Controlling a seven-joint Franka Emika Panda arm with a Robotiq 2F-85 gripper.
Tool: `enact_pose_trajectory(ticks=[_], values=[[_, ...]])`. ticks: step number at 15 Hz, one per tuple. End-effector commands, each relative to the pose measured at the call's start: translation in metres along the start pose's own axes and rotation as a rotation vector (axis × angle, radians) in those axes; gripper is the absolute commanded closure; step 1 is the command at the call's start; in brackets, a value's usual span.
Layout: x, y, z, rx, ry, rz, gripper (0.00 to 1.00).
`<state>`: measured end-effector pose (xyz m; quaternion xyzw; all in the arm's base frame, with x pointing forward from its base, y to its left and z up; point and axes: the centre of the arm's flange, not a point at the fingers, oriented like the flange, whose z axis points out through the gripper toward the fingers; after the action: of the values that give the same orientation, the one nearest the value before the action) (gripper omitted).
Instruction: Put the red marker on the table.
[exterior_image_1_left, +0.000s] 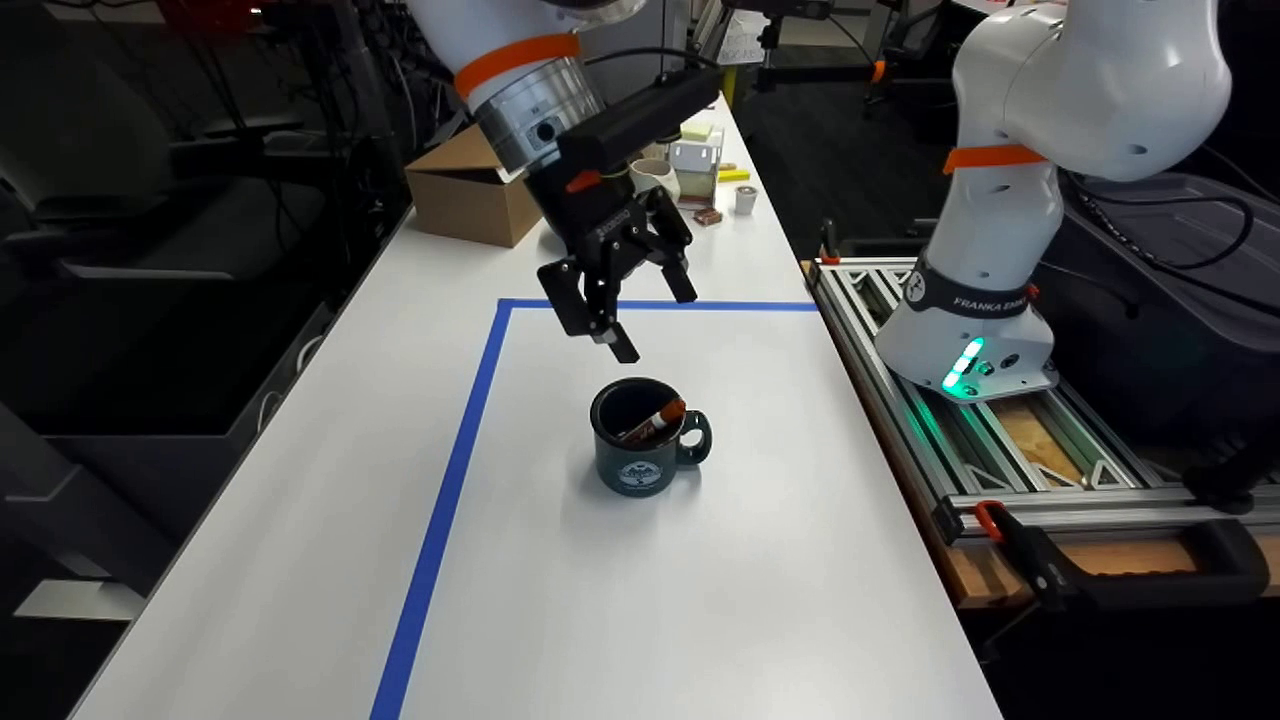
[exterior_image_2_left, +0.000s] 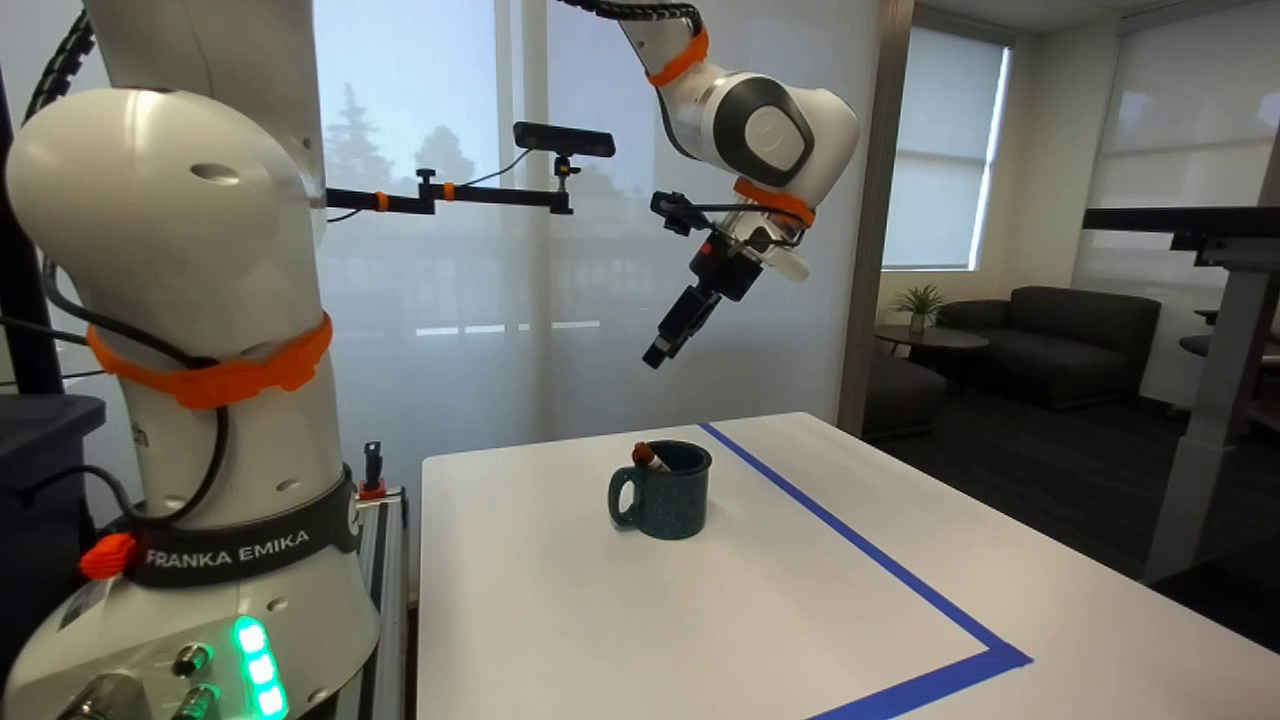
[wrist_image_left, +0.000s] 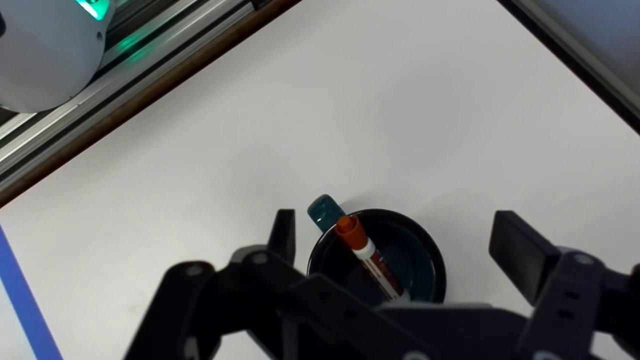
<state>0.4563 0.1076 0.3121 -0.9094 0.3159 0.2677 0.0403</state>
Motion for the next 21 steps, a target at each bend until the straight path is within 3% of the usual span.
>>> enact_pose_trajectory(ticks=[1, 3, 4, 14, 21], values=[[0.011, 0.003, 0.003, -0.046, 0.038, -0.027, 0.00], [0.023, 0.007, 0.010, -0.051, 0.091, -0.011, 0.00], [0.015, 0.007, 0.005, -0.042, 0.047, -0.010, 0.00], [0.032, 0.002, 0.021, -0.041, 0.066, 0.029, 0.00], [0.052, -0.018, 0.051, -0.023, 0.079, -0.057, 0.00]])
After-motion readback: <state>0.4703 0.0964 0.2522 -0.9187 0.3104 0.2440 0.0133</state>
